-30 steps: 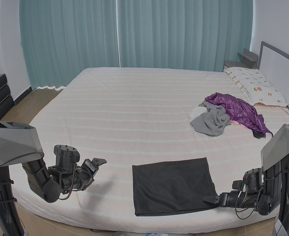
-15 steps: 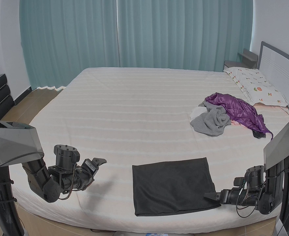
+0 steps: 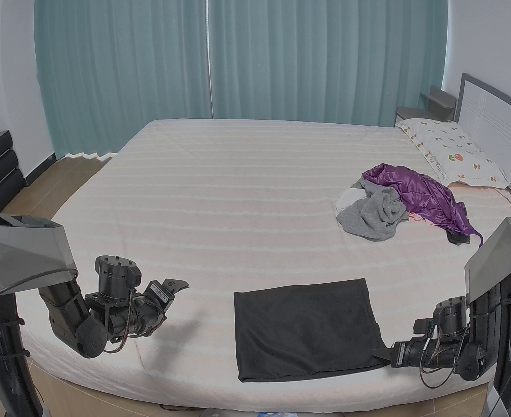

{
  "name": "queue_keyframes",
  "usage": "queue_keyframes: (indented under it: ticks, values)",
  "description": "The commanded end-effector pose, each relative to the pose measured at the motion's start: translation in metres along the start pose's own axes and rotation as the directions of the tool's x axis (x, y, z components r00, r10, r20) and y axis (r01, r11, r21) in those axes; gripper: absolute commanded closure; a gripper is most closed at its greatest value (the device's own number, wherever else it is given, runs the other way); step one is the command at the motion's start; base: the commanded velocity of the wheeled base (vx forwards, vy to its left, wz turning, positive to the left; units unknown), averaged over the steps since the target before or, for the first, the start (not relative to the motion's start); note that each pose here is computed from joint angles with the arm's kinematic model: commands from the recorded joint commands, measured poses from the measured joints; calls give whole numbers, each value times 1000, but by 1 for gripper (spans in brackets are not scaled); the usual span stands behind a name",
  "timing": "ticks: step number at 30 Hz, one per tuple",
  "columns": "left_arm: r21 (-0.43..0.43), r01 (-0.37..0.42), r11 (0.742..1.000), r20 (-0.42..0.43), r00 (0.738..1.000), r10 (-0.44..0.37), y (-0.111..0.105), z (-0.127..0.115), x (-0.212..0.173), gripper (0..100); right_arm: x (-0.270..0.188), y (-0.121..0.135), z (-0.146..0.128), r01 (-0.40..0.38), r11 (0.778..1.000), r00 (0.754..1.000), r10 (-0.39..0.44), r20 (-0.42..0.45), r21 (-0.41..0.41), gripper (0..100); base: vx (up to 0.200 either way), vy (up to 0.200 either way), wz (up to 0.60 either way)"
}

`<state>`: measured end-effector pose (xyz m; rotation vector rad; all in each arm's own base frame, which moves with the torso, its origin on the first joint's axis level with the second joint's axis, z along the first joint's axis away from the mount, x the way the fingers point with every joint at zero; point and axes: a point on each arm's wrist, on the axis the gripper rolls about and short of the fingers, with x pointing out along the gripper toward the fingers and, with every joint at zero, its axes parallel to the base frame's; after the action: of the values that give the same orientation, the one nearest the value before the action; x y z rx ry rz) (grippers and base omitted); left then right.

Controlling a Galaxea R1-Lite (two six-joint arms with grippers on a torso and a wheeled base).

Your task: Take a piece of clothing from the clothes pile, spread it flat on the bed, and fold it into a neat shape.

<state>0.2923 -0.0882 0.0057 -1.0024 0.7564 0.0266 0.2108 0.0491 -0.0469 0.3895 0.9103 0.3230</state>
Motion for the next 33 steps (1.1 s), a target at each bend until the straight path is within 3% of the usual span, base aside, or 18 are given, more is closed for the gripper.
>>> queue_keyframes:
  ticks: [1, 6, 18, 19, 23, 26, 30, 33]
  values:
    - [-1, -2, 1000, -1, 1000, 2, 0, 0, 0, 0, -4, -4, -1, 15, 1000, 1000, -15, 5, -9, 100, 0, 0, 0]
    - [-1, -2, 1000, -1, 1000, 2, 0, 0, 0, 0, -7, -8, 1, 58, 998, 998, -58, 27, -2, 100, 0, 0, 0]
    - [-2, -2, 1000, -1, 1000, 2, 0, 0, 0, 0, -9, -9, 3, 63, 998, 997, -63, 37, 1, 100, 0, 0, 0]
    - [-2, -2, 1000, -1, 1000, 2, 0, 0, 0, 0, -9, -10, 3, 65, 998, 997, -65, 38, -1, 0, 0, 0, 0]
    - [-3, -4, 1000, -1, 1000, 4, 1, 0, 0, 0, -10, -10, 4, 63, 998, 997, -62, 46, -2, 0, 0, 0, 0]
    - [-3, -2, 1000, 0, 1000, 2, 1, 0, 0, 0, -5, -7, 19, 32, 999, 993, -31, 117, -9, 0, 0, 0, 0]
    - [-3, -2, 1000, 0, 1000, 2, 1, 0, 0, 0, 22, -1, 51, -36, 998, 970, 23, 241, 49, 0, 0, 0, 0]
    - [-3, -2, 1000, 0, 1000, 2, 1, 0, 0, 0, 30, -1, 55, -39, 997, 968, 23, 250, 60, 0, 0, 0, 0]
